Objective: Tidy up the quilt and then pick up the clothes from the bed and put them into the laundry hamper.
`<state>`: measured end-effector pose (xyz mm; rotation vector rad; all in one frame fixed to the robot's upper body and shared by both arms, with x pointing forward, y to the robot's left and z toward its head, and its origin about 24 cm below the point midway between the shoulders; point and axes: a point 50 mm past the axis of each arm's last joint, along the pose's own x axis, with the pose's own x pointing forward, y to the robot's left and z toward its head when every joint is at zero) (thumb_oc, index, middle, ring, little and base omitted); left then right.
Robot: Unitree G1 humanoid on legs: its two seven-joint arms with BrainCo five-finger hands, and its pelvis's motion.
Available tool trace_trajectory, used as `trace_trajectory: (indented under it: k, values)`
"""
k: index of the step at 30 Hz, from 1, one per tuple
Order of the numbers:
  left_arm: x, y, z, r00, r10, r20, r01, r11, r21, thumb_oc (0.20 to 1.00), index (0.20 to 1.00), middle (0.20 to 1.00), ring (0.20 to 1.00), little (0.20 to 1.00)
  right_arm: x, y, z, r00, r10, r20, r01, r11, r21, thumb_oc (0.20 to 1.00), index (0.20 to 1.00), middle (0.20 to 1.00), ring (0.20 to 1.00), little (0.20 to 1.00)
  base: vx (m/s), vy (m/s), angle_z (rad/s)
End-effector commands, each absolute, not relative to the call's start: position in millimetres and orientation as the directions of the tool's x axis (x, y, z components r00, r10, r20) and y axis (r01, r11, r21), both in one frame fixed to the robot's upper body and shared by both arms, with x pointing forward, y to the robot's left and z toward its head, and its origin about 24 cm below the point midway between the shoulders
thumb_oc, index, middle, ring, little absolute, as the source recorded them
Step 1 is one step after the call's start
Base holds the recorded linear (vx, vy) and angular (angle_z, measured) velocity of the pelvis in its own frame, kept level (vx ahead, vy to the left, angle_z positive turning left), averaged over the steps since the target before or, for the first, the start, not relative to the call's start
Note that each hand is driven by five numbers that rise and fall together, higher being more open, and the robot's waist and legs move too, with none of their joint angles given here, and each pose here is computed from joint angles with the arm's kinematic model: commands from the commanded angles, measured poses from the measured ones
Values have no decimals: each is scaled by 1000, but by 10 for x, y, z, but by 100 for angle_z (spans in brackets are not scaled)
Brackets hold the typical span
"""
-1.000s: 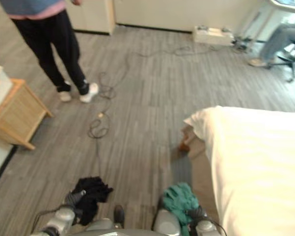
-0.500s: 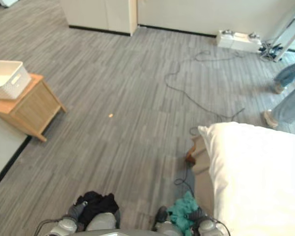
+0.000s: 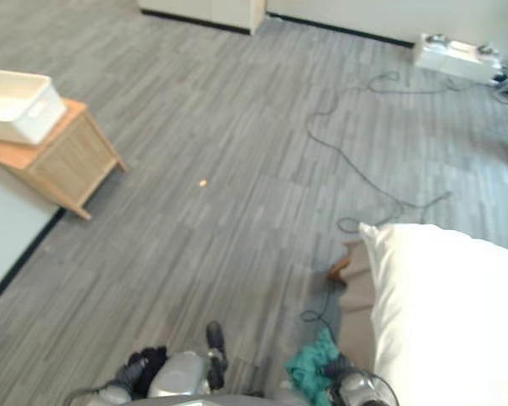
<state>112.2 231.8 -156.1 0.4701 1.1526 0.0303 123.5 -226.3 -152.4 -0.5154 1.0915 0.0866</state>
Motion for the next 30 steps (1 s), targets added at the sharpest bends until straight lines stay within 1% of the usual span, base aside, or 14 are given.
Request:
trace_trajectory:
  k: [1,3,5,7,10,14,18,19,20,22,23,24,26,30]
  values:
    - [1521,2344,-1411,543,271,-795,220,868,446,200,200,200,200,200,1657,-2395,-1312,593,-209,-778,-245,873,-422,200,200,200,200,200,619,118,26]
    - [1568,2316,-1396,559,264,-786,218,868,446,200,200,200,200,200,1670,-2398,-1302,599,-207,-773,-246,872,-424,200,200,200,200,200,563,-16,73]
    - [1747,2287,-1314,618,253,-745,186,873,450,200,200,200,200,200,1632,-2445,-1303,594,-217,-775,-246,868,-432,200,200,200,200,200,721,-251,63]
    - [1745,2294,-1313,617,260,-743,173,876,450,200,200,200,200,200,1598,-2454,-1318,583,-221,-782,-250,866,-432,200,200,200,200,200,723,-263,92]
    - [1617,2294,-1376,585,261,-768,165,889,427,200,200,200,200,200,1438,-2419,-1404,529,-203,-824,-307,859,-410,200,200,200,200,200,708,-301,86]
    - [1583,2351,-1370,580,289,-762,76,911,404,200,200,200,200,200,1417,-2506,-1384,533,-238,-812,-276,858,-433,200,200,200,200,200,527,-505,86]
    - [1433,2380,-1429,531,298,-793,60,921,386,200,200,200,200,200,1552,-2519,-1333,554,-242,-797,-274,851,-449,200,200,200,200,200,528,-149,16]
    - [1302,2403,-1474,491,312,-813,54,921,386,200,200,200,200,200,1623,-2502,-1306,576,-238,-782,-270,848,-456,200,200,200,200,200,644,-43,-32]
    - [1298,2402,-1476,490,312,-814,54,921,386,200,200,200,200,200,1620,-2502,-1307,575,-238,-783,-271,847,-456,200,200,200,200,200,675,-13,-12]
    - [1104,2418,-1537,431,322,-843,58,922,382,200,200,200,200,200,1644,-2533,-1285,587,-245,-771,-261,845,-467,200,200,200,200,200,552,11,42]
    - [1015,2395,-1572,397,319,-860,81,922,379,200,200,200,200,200,1621,-2601,-1273,585,-276,-763,-218,852,-476,200,200,200,200,200,507,-25,35]
    - [1014,2393,-1572,397,319,-861,83,922,379,200,200,200,200,200,1618,-2603,-1273,585,-277,-763,-218,852,-476,200,200,200,200,200,520,-24,71]
    - [901,2382,-1608,353,311,-883,68,932,356,200,200,200,200,200,1533,-2607,-1308,565,-284,-774,-200,863,-463,200,200,200,200,200,594,77,115]
    - [858,2450,-1601,340,326,-882,48,931,362,200,200,200,200,200,1422,-2532,-1380,533,-270,-802,-195,883,-427,200,200,200,200,200,675,170,157]
